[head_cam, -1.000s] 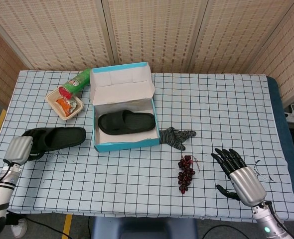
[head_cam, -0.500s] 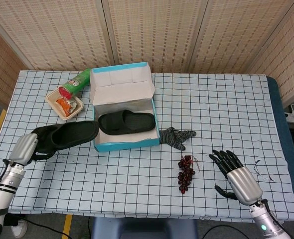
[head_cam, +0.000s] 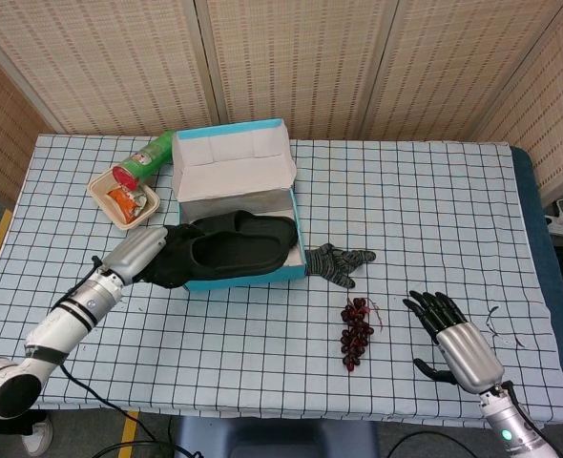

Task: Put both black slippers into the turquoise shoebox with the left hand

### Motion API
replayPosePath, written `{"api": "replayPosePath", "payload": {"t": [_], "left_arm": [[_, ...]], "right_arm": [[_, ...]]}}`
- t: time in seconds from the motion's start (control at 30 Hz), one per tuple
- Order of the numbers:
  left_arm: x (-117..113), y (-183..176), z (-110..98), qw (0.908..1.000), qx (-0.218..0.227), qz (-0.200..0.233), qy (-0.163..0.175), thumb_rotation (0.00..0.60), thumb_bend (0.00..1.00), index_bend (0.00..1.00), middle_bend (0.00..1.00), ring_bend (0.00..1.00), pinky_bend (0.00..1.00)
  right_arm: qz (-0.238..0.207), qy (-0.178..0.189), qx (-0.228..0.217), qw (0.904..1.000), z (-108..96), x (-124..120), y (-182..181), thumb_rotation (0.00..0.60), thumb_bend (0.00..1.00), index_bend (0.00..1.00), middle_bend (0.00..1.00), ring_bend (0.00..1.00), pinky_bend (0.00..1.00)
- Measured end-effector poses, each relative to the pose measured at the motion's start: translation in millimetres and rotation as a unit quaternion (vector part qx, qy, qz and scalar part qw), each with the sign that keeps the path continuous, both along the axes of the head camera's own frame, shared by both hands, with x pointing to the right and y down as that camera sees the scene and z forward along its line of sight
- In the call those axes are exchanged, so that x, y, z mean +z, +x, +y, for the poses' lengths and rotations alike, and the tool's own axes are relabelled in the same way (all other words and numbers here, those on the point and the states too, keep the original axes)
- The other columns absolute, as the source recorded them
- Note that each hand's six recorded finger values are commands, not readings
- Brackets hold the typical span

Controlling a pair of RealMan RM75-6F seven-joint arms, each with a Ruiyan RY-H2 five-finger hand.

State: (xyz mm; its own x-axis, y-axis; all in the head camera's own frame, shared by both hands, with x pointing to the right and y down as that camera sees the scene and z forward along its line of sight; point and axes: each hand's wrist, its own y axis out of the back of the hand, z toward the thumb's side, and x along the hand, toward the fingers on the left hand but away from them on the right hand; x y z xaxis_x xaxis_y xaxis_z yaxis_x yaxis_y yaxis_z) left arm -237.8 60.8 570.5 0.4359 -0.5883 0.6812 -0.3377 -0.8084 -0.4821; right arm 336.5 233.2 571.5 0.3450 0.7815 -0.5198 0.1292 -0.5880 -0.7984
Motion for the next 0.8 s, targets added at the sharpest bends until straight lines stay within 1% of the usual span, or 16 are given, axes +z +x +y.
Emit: {"api": "replayPosePath", "payload": {"t": [0.1,0.13,0.23,0.4,0.47,0.57,0.7,0.8], "left_arm": [[6,25,-8,0.9988,0.014,0.006,-0.048,0.600,0.80,0.74,0.82,0.70,0.73],[7,32,-11,0.9981,0.019,0.007,-0.058,0.600,0.80,0.74,0.82,0.70,0.73],[12,52,-25,0.9965,0.031,0.005,-0.077,0.600,0.80,0.74,0.82,0.71,0.74],[31,70,-41,0.9931,0.032,-0.004,-0.113,0.600,0.79,0.73,0.82,0.71,0.74],[39,74,-46,0.9917,0.032,-0.011,-0.124,0.600,0.79,0.73,0.82,0.71,0.74],[51,77,-51,0.9877,0.032,-0.023,-0.152,0.600,0.79,0.73,0.82,0.71,0.74],[69,76,-52,0.9794,0.031,-0.044,-0.195,0.600,0.79,0.73,0.82,0.71,0.74],[81,72,-55,0.9743,0.029,-0.062,-0.215,0.600,0.79,0.73,0.82,0.71,0.74]], "right_arm": [[0.003,-0.003,0.008,1.0000,0,2,5,0.600,0.16,0.00,0.00,0.00,0.00],[0.004,-0.004,0.012,0.9999,0,3,8,0.600,0.16,0.00,0.00,0.00,0.00],[0.006,-0.005,0.019,0.9998,-2,5,12,0.600,0.16,0.00,0.00,0.00,0.00],[0.009,-0.013,0.022,0.9996,-1,11,15,0.600,0.16,0.00,0.00,0.00,0.00],[0.011,-0.015,0.025,0.9995,-1,13,17,0.600,0.16,0.00,0.00,0.00,0.00],[0.014,-0.014,0.031,0.9993,-2,14,21,0.600,0.16,0.00,0.00,0.00,0.00],[0.017,-0.016,0.033,0.9992,-3,16,22,0.600,0.16,0.00,0.00,0.00,0.00],[0.017,-0.017,0.033,0.9992,-3,18,23,0.600,0.16,0.00,0.00,0.00,0.00]]}}
